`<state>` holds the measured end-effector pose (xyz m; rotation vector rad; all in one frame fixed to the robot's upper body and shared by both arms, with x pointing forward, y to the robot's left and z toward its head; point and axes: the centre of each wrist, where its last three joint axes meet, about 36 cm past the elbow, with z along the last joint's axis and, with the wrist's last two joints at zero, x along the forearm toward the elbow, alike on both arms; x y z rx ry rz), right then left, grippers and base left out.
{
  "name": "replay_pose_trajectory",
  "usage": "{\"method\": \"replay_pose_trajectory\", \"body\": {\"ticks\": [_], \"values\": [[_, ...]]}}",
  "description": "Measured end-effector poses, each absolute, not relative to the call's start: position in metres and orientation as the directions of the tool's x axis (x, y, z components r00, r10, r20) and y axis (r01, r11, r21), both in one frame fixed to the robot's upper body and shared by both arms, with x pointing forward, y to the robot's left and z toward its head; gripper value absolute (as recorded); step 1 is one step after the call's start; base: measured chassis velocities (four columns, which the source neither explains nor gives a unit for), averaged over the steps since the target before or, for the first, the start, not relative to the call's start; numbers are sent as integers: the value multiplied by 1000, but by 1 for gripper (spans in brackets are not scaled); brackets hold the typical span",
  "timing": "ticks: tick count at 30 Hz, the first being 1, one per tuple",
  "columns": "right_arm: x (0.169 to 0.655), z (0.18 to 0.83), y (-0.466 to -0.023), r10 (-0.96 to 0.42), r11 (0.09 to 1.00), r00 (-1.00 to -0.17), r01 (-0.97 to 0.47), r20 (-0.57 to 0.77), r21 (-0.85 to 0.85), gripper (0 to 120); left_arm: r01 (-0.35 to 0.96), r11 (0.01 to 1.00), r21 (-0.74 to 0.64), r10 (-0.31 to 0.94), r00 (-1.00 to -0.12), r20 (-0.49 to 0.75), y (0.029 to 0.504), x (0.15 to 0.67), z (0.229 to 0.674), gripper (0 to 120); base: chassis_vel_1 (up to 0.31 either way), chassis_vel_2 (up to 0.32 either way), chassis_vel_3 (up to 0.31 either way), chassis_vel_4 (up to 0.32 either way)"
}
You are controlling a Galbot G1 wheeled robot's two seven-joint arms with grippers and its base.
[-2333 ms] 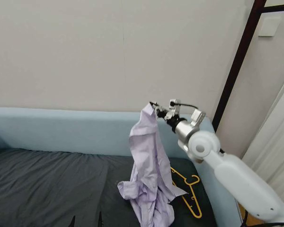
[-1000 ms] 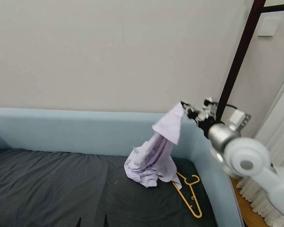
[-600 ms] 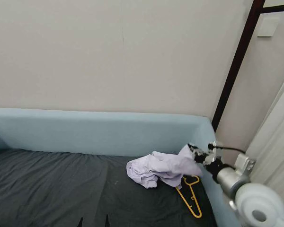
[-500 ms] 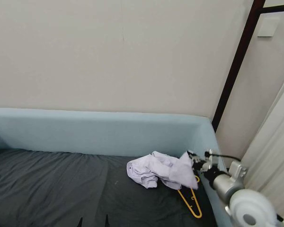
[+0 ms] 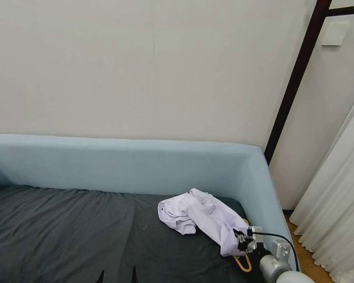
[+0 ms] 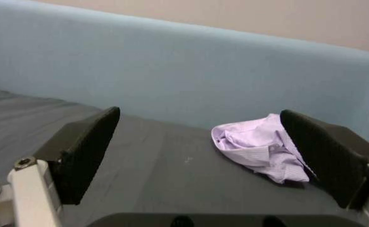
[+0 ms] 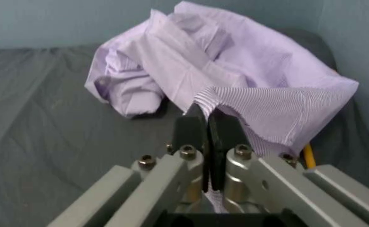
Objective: Pick up the clothes from the sofa and hang them on the clothes hanger.
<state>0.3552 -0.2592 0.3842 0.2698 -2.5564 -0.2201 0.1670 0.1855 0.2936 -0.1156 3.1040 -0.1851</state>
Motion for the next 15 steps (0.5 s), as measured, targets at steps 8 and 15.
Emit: {"method": "replay_pose_trajectory", "body": {"ticks": [8, 15], "values": [[340, 381, -251, -226, 974, -776, -192, 589, 120, 34, -86, 990, -109, -86, -996, 0, 195, 169, 299, 100, 0, 0, 0, 0], [312, 395, -254, -148, 979, -650, -206, 746, 15, 62, -98, 991, -89, -97, -995, 12, 201, 172, 304, 100, 0, 0, 0, 0]]}}
